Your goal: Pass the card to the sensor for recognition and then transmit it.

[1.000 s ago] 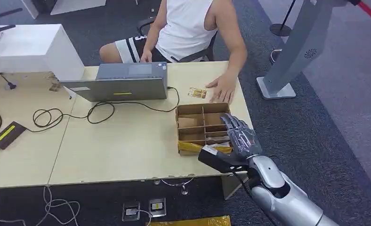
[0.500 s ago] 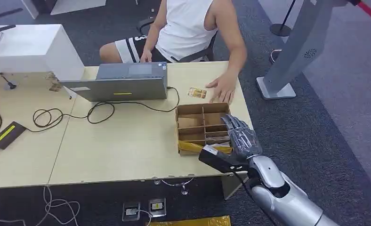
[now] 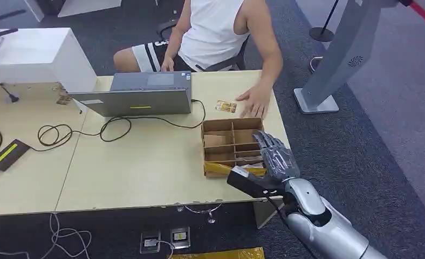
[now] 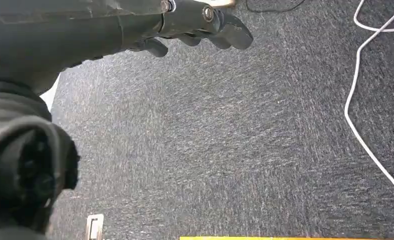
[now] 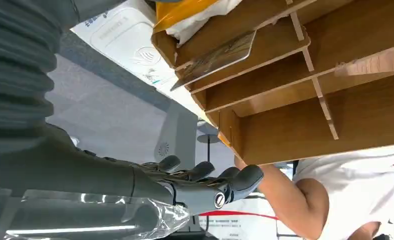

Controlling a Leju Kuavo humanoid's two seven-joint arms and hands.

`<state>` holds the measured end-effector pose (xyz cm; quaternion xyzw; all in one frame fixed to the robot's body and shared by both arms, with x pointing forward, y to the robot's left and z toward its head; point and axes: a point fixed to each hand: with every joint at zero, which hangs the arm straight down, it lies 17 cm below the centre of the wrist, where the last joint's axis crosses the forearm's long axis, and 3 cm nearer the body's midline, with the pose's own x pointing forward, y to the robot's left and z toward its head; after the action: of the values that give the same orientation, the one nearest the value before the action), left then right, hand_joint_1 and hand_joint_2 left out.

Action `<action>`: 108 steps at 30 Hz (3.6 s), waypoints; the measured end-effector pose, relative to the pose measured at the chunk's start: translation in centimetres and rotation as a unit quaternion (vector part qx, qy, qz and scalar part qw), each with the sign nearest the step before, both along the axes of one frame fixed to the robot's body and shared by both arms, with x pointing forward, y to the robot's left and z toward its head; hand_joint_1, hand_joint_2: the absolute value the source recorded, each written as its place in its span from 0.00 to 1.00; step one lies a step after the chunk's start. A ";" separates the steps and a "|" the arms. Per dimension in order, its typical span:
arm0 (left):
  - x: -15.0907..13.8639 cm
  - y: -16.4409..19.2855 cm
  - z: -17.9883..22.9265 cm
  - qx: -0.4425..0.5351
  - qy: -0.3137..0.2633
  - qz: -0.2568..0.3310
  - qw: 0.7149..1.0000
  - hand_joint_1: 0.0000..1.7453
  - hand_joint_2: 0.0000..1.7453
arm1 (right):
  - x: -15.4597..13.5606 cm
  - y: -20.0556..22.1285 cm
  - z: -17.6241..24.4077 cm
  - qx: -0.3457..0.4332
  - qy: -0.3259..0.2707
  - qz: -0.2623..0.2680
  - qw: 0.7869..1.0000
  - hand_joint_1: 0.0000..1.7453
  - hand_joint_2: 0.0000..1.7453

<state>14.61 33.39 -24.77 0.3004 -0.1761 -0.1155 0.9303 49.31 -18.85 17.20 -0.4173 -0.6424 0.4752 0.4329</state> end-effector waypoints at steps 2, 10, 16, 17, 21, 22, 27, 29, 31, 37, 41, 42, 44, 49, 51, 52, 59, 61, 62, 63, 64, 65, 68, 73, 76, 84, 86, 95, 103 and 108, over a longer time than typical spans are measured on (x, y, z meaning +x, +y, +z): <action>0.0 0.0 0.0 0.000 0.000 0.000 1.000 0.00 0.00 | 0.0 0.0 0.0 0.000 0.000 0.000 1.000 0.00 1.00; 0.0 0.0 0.0 0.000 0.000 0.000 1.000 0.00 0.00 | 0.0 0.0 0.0 0.000 0.000 0.000 1.000 0.00 1.00; 0.7 -0.2 0.1 -0.005 -0.003 -0.001 1.000 0.00 0.00 | 0.3 1.7 -0.8 -0.023 0.021 0.028 0.999 0.00 1.00; 1.1 -0.2 0.2 -0.006 -0.005 0.000 1.000 0.00 0.00 | 0.6 2.1 -0.9 -0.025 0.023 0.032 0.999 0.00 1.00; 2.2 -0.2 0.4 -0.006 -0.010 0.002 1.000 0.00 0.00 | 1.2 3.7 -1.2 -0.022 0.028 0.042 0.998 0.00 1.00; 2.2 -0.2 0.5 -0.006 -0.011 0.002 1.000 0.00 0.00 | 1.2 4.1 -1.4 -0.022 0.030 0.045 0.998 0.00 1.00; 2.3 -0.2 0.5 -0.006 -0.011 0.002 1.000 0.00 0.00 | 1.3 4.8 -2.1 -0.025 0.037 0.047 0.998 0.00 1.00; 2.3 -0.2 0.5 -0.006 -0.011 0.002 1.000 0.00 0.00 | 1.3 4.8 -2.2 -0.026 0.038 0.048 0.998 0.00 1.00; 2.3 -0.2 0.5 -0.006 -0.011 0.002 1.000 0.00 0.00 | 1.3 4.8 -2.2 -0.026 0.038 0.048 0.998 0.00 1.00; 2.3 -0.2 0.5 -0.006 -0.011 0.002 1.000 0.00 0.00 | 1.3 5.4 -3.0 -0.035 0.045 0.052 0.997 0.00 1.00; 2.2 -0.2 0.4 -0.006 -0.009 0.002 1.000 0.00 0.00 | 1.2 5.5 -3.5 -0.040 0.050 0.053 0.997 0.00 1.00; 2.2 -0.2 0.4 -0.006 -0.009 0.002 1.000 0.00 0.00 | 1.2 5.5 -3.6 -0.041 0.051 0.053 0.996 0.00 1.00; 2.2 -0.2 0.4 -0.006 -0.009 0.002 1.000 0.00 0.00 | 1.2 5.4 -3.8 -0.043 0.052 0.053 0.996 0.00 1.00; 2.2 -0.2 0.4 -0.007 -0.009 0.003 1.000 0.00 0.00 | 1.2 5.4 -4.3 -0.049 0.056 0.054 0.996 0.00 1.00; 2.2 -0.2 0.4 -0.006 -0.009 0.002 1.000 0.00 0.00 | 1.2 5.4 -4.5 -0.050 0.057 0.054 0.996 0.00 1.00; 2.2 -0.2 0.4 -0.006 -0.009 0.002 1.000 0.00 0.00 | 1.2 5.4 -4.5 -0.051 0.058 0.053 0.996 0.00 1.00; 1.9 -0.2 0.4 -0.005 -0.007 0.003 1.000 0.00 0.00 | 1.9 3.5 -3.9 -0.029 0.051 0.014 0.998 0.00 1.00; 1.7 -0.2 0.3 -0.004 -0.006 0.003 1.000 0.00 0.00 | 2.1 2.6 -3.5 -0.026 0.047 0.002 0.999 0.00 1.00; 1.6 -0.2 0.3 -0.004 -0.005 0.003 1.000 0.00 0.00 | 2.3 2.1 -3.1 -0.023 0.042 -0.004 0.999 0.00 1.00; 1.6 -0.2 0.3 -0.004 -0.005 0.003 1.000 0.00 0.00 | 2.4 1.7 -2.5 -0.020 0.034 -0.009 0.999 0.00 1.00; 1.6 -0.1 0.3 -0.003 -0.006 0.003 1.000 0.00 0.00 | 2.5 1.4 -2.1 -0.018 0.028 -0.012 0.999 0.00 1.00; 1.6 -0.1 0.3 -0.002 -0.006 0.003 1.000 0.00 0.00 | 2.5 1.1 -1.5 -0.016 0.018 -0.013 1.000 0.00 1.00; 1.5 0.0 0.4 0.000 -0.007 0.005 1.000 0.00 0.00 | 2.4 1.0 0.2 -0.007 -0.003 -0.011 1.000 0.00 1.00; 1.4 0.1 0.4 0.002 -0.009 0.005 1.000 0.00 0.00 | 2.3 0.8 1.7 -0.001 -0.019 -0.009 1.000 0.00 1.00; 1.4 0.0 0.4 0.001 -0.010 0.004 1.000 0.00 0.00 | 2.1 0.7 2.2 0.004 -0.023 -0.008 1.000 0.00 1.00; 1.5 0.0 0.4 0.002 -0.012 0.001 1.000 0.00 0.00 | 2.0 0.2 2.4 0.004 -0.025 -0.010 1.000 0.00 1.00; 1.5 -0.1 0.4 0.002 -0.012 0.000 1.000 0.00 0.00 | 1.9 0.4 1.9 -0.002 -0.018 -0.004 1.000 0.00 1.00; 1.5 -0.4 0.4 0.000 -0.012 -0.001 1.000 0.00 0.00 | 1.6 0.6 1.0 -0.011 -0.006 0.003 1.000 0.00 1.00; 1.5 -0.4 0.4 0.000 -0.012 -0.001 1.000 0.00 0.00 | 1.5 1.1 0.3 -0.021 0.007 0.012 1.000 0.00 1.00; 1.6 -0.5 0.5 0.001 -0.013 -0.001 1.000 0.00 0.00 | 1.0 2.2 -1.0 -0.034 0.033 0.033 0.998 0.00 1.00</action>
<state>16.17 32.93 -24.31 0.3025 -0.1883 -0.1126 0.9275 50.29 -16.61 16.15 -0.3941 -0.6249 0.5241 0.4237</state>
